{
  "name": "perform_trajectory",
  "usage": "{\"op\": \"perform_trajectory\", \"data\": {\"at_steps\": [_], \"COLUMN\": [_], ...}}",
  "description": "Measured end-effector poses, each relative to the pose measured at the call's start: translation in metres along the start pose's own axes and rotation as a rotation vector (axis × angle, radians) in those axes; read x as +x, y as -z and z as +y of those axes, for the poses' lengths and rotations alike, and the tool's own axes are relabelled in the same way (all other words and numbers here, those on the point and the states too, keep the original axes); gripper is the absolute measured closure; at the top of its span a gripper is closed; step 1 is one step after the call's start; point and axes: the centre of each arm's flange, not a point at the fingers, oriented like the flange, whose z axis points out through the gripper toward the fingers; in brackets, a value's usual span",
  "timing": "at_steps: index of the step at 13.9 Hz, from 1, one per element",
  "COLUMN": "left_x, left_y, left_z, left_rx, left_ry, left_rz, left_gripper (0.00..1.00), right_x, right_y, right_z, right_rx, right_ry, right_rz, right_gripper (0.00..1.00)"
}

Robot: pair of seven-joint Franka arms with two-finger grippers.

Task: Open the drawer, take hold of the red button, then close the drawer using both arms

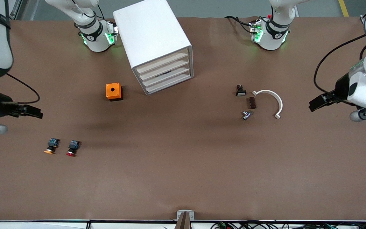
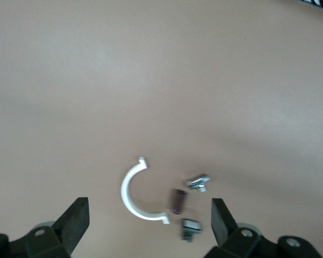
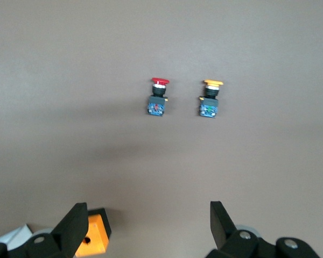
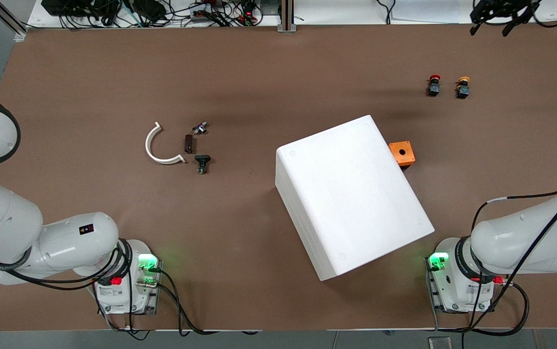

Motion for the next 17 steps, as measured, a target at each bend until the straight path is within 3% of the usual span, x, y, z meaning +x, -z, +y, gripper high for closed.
{"op": "perform_trajectory", "data": {"at_steps": [3, 5, 8, 12, 17], "left_x": [-0.014, -0.03, -0.061, -0.098, -0.099], "left_y": [0.025, 0.035, 0.04, 0.047, 0.047], "left_z": [-0.027, -0.027, -0.024, -0.024, -0.034], "left_rx": [0.042, 0.05, 0.035, 0.033, -0.038], "left_ry": [-0.133, -0.167, -0.184, -0.203, -0.179], "left_rz": [0.0, -0.005, -0.006, 0.005, -0.011], "left_gripper": [0.0, 0.0, 0.0, 0.0, 0.0], "right_x": [-0.016, -0.019, -0.017, -0.017, -0.016], "right_y": [0.038, 0.045, 0.043, 0.047, 0.072], "right_z": [0.011, 0.008, 0.0, 0.002, 0.004], "right_rx": [-0.01, -0.055, -0.068, -0.021, -0.007], "right_ry": [0.001, -0.014, -0.02, -0.041, -0.048], "right_rz": [-0.038, -0.049, -0.053, -0.042, 0.011], "right_gripper": [0.0, 0.0, 0.0, 0.0, 0.0]}}
